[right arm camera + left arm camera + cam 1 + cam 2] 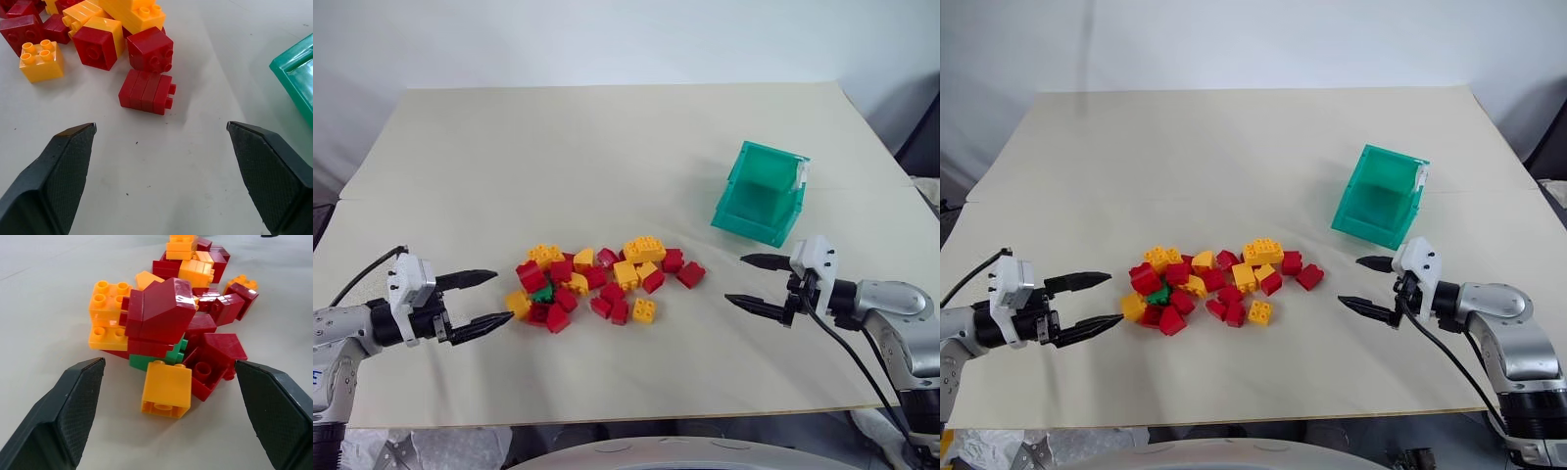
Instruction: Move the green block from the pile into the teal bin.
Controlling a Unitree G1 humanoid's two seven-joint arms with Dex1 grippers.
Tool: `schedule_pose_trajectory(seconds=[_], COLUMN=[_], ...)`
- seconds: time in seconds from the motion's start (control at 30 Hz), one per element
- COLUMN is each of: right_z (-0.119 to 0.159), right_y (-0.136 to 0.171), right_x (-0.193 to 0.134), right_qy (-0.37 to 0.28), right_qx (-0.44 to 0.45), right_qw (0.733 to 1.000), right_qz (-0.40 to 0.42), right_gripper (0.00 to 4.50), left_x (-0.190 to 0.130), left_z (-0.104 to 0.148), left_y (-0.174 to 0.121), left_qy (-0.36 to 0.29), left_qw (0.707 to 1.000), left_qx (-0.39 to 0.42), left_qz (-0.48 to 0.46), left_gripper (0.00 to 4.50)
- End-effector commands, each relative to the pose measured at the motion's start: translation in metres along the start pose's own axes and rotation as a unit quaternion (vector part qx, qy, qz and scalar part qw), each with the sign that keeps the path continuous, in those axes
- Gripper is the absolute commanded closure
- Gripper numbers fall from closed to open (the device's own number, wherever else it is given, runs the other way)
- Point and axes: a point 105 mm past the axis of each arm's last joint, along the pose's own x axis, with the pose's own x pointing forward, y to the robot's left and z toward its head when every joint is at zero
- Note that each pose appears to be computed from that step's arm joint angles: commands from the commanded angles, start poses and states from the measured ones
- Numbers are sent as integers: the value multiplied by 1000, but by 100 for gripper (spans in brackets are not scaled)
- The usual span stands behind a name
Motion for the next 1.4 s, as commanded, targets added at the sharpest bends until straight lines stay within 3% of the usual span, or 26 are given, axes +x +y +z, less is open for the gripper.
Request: schedule_pose_trajectory(seconds=[0.03, 0.2, 0.3, 0.37, 0.7, 0.83, 0.97, 1.17, 1.3, 1.4], right_z=[8, 8, 8, 8, 11, 11, 9, 7, 6, 5], right_y=[0, 1, 0, 0, -1, 4, 6, 8, 7, 7], right_x=[2, 5, 7, 8, 16, 18, 18, 16, 15, 15], right_qy=[-14, -19, -21, -22, -34, -41, -46, -53, -54, -55], right_qx=[-10, -9, -10, -10, -15, -11, -10, -9, -7, -6], right_qw=[1000, 1000, 1000, 1000, 999, 999, 999, 998, 998, 998], right_qz=[1, 1, 1, 1, 6, 7, 3, -17, -24, -26], right_gripper=[1, 1, 1, 1, 0, 0, 0, 0, 0, 0], left_x=[2, 6, 6, 4, 18, 31, 44, 59, 50, 44], left_z=[9, 13, 27, 24, 30, 27, 17, 10, -1, 4], left_y=[1, 14, 4, -5, -58, -62, -41, 24, 44, 47], left_qy=[-4, 6, -36, -20, -48, -53, -45, -67, -40, -47], left_qw=[1000, 999, 999, 999, 985, 981, 988, 998, 999, 998], left_qx=[20, -14, 11, 14, -13, -21, -13, -6, 2, -4], left_qz=[6, 49, 16, -24, -167, -184, -150, -12, 28, 34], left_gripper=[0, 0, 0, 0, 316, 442, 447, 447, 447, 447])
